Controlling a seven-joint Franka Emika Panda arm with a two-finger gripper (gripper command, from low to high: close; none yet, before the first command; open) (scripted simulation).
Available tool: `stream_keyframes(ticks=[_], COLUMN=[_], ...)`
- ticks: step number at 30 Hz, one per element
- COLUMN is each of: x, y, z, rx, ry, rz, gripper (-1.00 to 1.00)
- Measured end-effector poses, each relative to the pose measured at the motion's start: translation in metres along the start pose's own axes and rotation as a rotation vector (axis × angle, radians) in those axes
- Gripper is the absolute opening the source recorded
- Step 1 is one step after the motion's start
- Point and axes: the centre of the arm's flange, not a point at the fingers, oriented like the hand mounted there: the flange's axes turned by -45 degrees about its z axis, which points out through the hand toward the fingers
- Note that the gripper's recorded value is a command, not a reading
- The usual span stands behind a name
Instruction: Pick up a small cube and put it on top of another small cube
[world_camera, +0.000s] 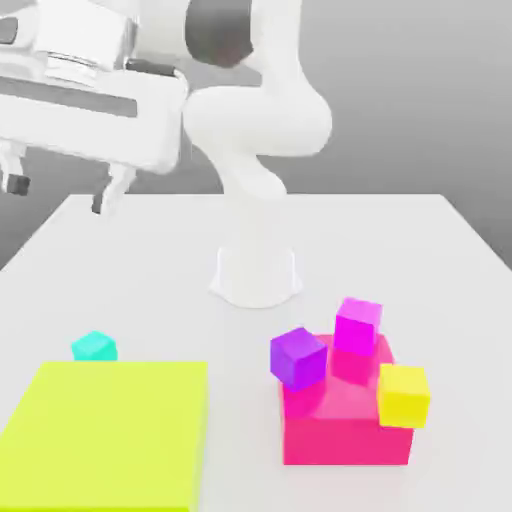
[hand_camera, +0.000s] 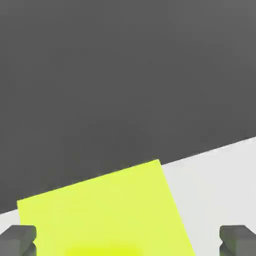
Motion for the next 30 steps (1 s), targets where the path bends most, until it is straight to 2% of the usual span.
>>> stream_keyframes(ticks=[7,14,22,23,30], x=[-0.078,-0.180,-0.210,-0.213,-0.213], y=[0.062,0.098,0.093,0.092,0.092], z=[0.098,0.164,0.223,0.229,0.230], rx=[-0.009,0.038,0.046,0.046,0.047], ry=[-0.184,-0.343,-0.360,-0.361,-0.362], rz=[0.127,0.274,0.287,0.286,0.287], gripper=[0.00,0.00,0.00,-1.00,-1.00])
